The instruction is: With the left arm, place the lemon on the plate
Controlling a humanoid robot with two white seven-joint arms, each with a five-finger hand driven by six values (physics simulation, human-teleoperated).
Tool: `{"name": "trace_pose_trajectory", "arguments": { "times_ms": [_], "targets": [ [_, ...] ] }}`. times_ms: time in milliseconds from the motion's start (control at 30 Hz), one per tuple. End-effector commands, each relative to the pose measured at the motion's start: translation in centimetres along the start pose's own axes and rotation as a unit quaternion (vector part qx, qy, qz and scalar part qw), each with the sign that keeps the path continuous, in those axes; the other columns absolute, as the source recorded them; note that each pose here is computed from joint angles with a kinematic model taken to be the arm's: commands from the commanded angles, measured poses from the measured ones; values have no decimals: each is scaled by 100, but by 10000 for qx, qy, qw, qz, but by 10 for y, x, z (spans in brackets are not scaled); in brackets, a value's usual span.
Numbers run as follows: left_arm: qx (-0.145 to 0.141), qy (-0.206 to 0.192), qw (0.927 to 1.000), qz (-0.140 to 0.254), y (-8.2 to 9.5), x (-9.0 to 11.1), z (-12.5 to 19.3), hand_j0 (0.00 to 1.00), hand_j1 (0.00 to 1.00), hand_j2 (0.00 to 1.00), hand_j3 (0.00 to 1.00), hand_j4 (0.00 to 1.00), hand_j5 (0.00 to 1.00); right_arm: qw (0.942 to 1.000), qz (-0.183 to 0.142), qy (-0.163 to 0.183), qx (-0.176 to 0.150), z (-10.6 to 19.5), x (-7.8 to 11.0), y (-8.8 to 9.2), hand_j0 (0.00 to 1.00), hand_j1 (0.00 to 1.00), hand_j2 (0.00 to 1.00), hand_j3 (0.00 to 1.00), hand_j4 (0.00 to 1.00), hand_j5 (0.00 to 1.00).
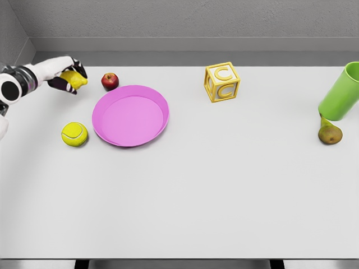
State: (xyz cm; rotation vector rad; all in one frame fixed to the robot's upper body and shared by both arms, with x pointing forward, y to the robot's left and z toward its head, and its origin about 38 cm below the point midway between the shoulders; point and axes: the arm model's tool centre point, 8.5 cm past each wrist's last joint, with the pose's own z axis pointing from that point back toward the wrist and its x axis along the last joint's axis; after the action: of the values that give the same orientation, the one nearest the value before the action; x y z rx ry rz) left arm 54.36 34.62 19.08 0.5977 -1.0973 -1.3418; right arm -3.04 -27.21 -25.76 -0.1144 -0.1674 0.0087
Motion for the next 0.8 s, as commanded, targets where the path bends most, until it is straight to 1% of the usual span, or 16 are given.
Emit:
{"name": "trace_pose_trajectory", "arguments": {
  "times_ms": [0, 33, 67, 233, 333, 367, 433, 600, 633, 700, 767],
  "targets": [
    [134, -200, 9997, -23, 10, 10, 4, 49, 49, 49, 49, 49, 49, 10000, -3, -1, 0, 0, 0, 0, 100, 100, 100, 100, 100, 100],
    [157, -198, 9997, -31, 12, 6, 9, 49, 49, 49, 49, 49, 49, 10000, -3, -1, 0, 0, 0, 0, 100, 100, 100, 100, 100, 100],
    [177, -239, 9996, -30, 13, 7, 11, 49, 49, 49, 49, 49, 49, 10000, -3, -1, 0, 0, 0, 0, 100, 100, 100, 100, 100, 100],
    [225, -468, 9986, -140, 15, 17, 13, 49, 49, 49, 49, 49, 49, 10000, -3, -1, 0, 0, 0, 0, 100, 100, 100, 100, 100, 100],
    [244, -537, 9982, -119, 16, 20, 13, 48, 48, 48, 48, 48, 48, 10000, -3, -1, 0, 0, 0, 0, 100, 100, 100, 100, 100, 100],
    [275, -594, 9978, -145, 18, 25, 14, 48, 48, 48, 48, 48, 48, 10000, -3, -1, 0, 0, 0, 0, 100, 100, 100, 100, 100, 100],
    [254, -610, 9977, -154, 15, 26, 14, 48, 48, 48, 48, 48, 48, 10000, -3, -1, 0, 0, 0, 0, 100, 100, 100, 100, 100, 100],
    [277, -735, 9967, -182, 15, 36, 13, 48, 48, 48, 48, 48, 48, 10000, -3, -1, 0, 0, 0, 0, 100, 100, 100, 100, 100, 100],
    [262, -853, 9957, -245, 12, 40, 13, 48, 48, 48, 48, 48, 48, 10000, -3, -1, 0, 0, 0, 0, 100, 100, 100, 100, 100, 100],
    [256, -957, 9946, -297, 11, 42, 13, 46, 46, 46, 46, 46, 46, 10000, -3, -1, 0, 0, 0, 0, 100, 100, 100, 100, 100, 100],
    [260, -1094, 9930, -367, 8, 49, 15, 46, 46, 46, 46, 46, 46, 10000, -3, -1, 0, 0, 0, 0, 100, 100, 100, 100, 100, 100]
  ]
}}
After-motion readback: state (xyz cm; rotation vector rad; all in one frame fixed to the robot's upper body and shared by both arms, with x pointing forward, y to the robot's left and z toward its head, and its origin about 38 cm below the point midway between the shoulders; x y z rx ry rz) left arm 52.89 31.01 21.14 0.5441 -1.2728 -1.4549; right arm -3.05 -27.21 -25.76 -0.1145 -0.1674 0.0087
